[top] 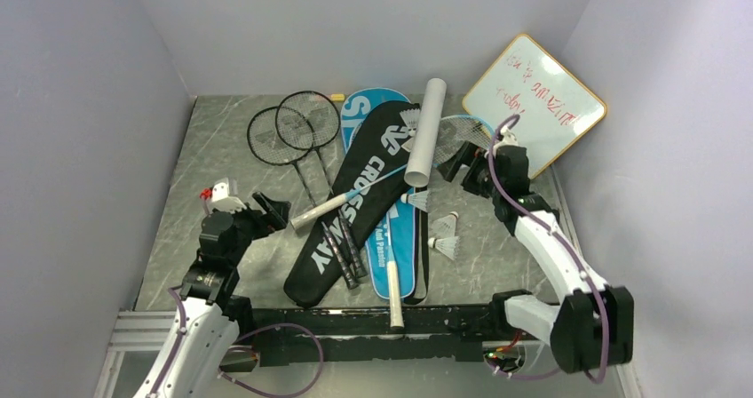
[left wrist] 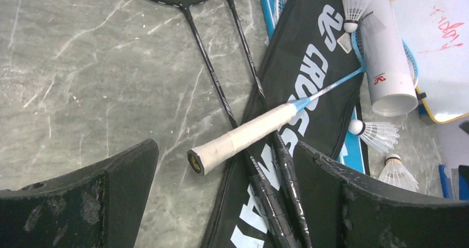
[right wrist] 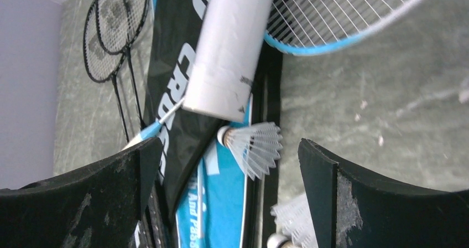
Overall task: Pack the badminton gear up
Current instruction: Pick up the shuttle tube at the center of the board.
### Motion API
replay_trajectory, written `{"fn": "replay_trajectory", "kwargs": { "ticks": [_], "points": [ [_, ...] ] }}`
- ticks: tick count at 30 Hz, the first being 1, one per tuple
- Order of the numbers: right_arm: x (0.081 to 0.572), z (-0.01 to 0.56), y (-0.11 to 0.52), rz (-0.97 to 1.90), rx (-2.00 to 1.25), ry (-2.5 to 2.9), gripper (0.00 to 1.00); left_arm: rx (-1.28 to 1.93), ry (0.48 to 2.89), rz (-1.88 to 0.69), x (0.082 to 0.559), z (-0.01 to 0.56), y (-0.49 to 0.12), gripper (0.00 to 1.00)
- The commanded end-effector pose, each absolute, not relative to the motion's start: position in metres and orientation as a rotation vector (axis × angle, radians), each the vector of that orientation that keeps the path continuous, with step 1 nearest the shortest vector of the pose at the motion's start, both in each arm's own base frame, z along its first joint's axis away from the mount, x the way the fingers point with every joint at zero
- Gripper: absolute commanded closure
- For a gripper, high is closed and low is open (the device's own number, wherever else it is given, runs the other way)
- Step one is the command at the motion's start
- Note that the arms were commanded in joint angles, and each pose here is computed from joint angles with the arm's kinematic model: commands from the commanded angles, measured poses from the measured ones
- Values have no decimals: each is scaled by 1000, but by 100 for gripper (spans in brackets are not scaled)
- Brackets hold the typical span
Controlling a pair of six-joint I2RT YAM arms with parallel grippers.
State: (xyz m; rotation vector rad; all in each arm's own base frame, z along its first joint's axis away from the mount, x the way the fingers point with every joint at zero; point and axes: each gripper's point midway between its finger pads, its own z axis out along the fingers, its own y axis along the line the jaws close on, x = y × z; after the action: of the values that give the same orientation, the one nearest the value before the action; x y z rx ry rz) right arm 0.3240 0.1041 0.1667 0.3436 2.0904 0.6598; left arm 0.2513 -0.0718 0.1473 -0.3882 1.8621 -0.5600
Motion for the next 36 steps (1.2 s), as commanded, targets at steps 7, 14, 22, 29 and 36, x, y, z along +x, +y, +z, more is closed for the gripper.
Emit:
{"fn": "replay_trajectory", "kwargs": {
  "ticks": [7,14,22,29,36],
  "points": [
    [407,192,151,635,302,2014,1,-41,1695,-707,254,188,-110,3],
    [438,154,169,528,346,2118,4,-232,1745,-629,261,173,-89,3],
    [447,117,158,359,423,2189,9,-283,1764,-675,261,165,-92,3],
    [450,99,163,344,415,2236,13,-265,1759,-685,262,167,-95,3],
    [448,110,165,375,427,2212,36,-262,1792,-718,265,167,-101,3]
  ]
}}
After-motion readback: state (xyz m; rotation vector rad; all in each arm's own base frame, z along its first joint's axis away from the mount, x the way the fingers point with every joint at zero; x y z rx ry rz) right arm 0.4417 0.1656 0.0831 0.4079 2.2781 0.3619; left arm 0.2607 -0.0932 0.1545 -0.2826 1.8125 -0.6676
